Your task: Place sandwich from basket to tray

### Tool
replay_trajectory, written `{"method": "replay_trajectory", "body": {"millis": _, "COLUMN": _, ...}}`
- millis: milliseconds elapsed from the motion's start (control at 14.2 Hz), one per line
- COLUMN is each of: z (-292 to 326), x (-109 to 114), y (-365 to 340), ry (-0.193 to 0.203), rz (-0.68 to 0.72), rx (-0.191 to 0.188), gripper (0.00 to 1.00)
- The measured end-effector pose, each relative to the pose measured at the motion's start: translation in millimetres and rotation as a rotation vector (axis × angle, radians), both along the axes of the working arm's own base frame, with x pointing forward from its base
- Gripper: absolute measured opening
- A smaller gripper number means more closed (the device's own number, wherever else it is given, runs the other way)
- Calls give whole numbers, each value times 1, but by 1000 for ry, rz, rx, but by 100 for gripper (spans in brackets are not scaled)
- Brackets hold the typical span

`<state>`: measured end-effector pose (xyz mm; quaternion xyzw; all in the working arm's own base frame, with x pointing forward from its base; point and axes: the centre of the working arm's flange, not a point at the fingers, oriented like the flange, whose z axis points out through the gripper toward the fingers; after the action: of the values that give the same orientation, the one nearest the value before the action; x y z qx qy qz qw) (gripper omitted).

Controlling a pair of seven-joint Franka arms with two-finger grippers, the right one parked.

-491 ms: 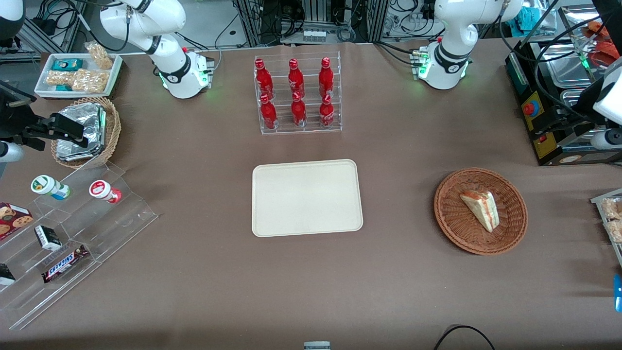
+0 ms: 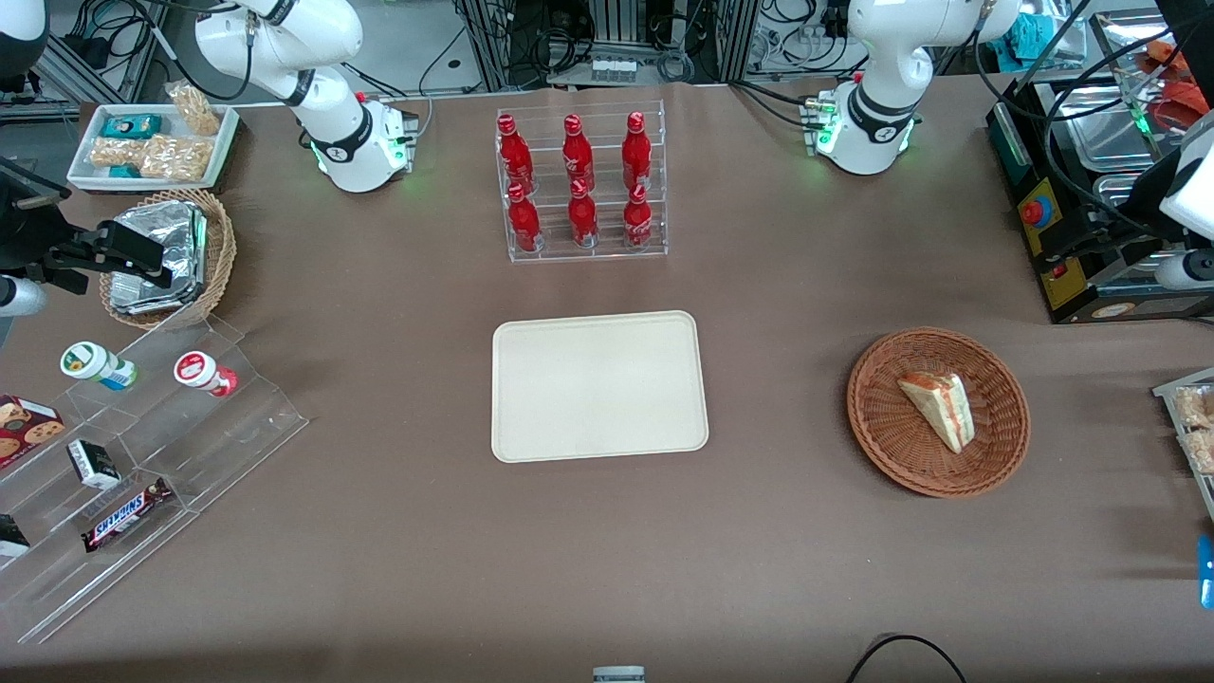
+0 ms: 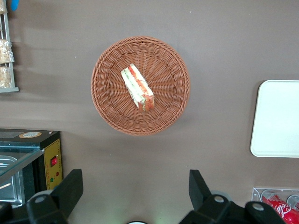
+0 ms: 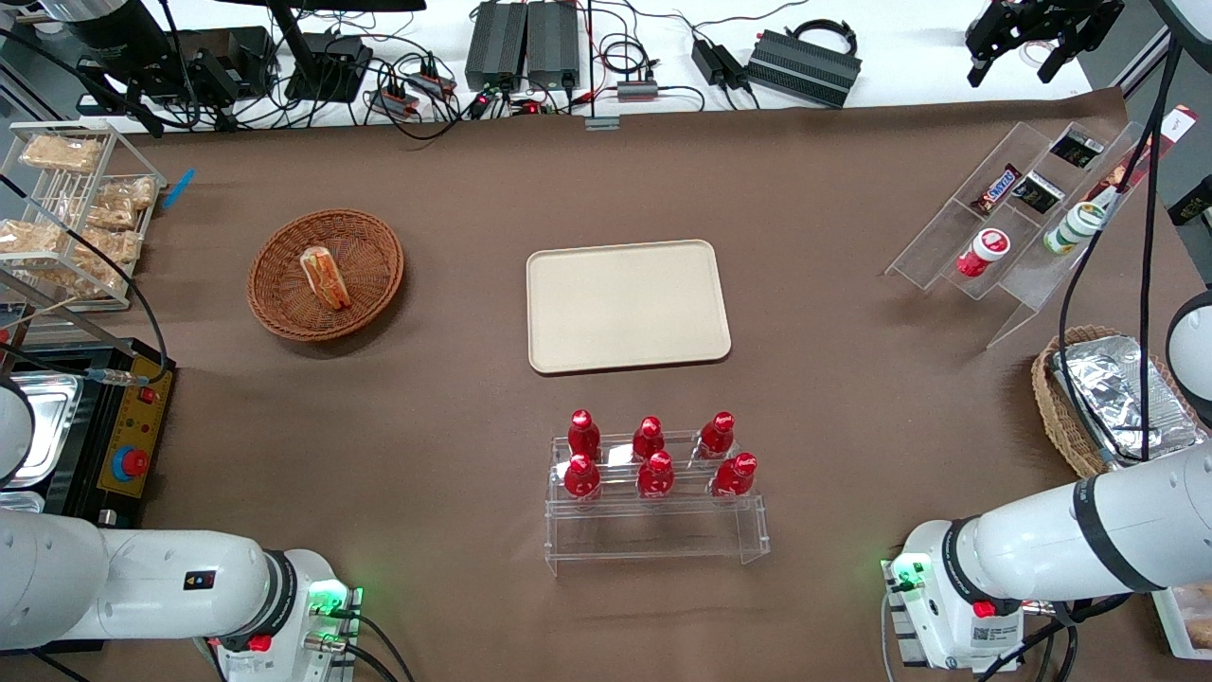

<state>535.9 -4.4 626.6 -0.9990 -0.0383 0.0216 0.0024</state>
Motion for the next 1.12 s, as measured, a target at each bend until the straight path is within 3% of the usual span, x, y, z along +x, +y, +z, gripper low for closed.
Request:
{"method": "replay_trajectory", "body": {"millis": 491, "z": -4, "x": 0, "y": -1, "ry": 10, "rz": -2, "rx": 0, "gripper": 100}}
{"method": "replay_trajectory", "body": {"millis": 632, "z": -16, "x": 2, "y": -2, "ry": 37, "rz": -3, "rx": 1, "gripper": 100}}
{"method": "replay_trajectory", "body": {"millis": 842, "z": -66, "x": 13, "y": -2, "ry": 101, "rz": -3, "rx": 3, "gripper": 100}}
{"method": "replay_trajectory", "body": {"millis": 1123, "z": -167, "x": 36, "y": 2, "ry": 82, "rz": 4, "rx": 5, "gripper": 100}}
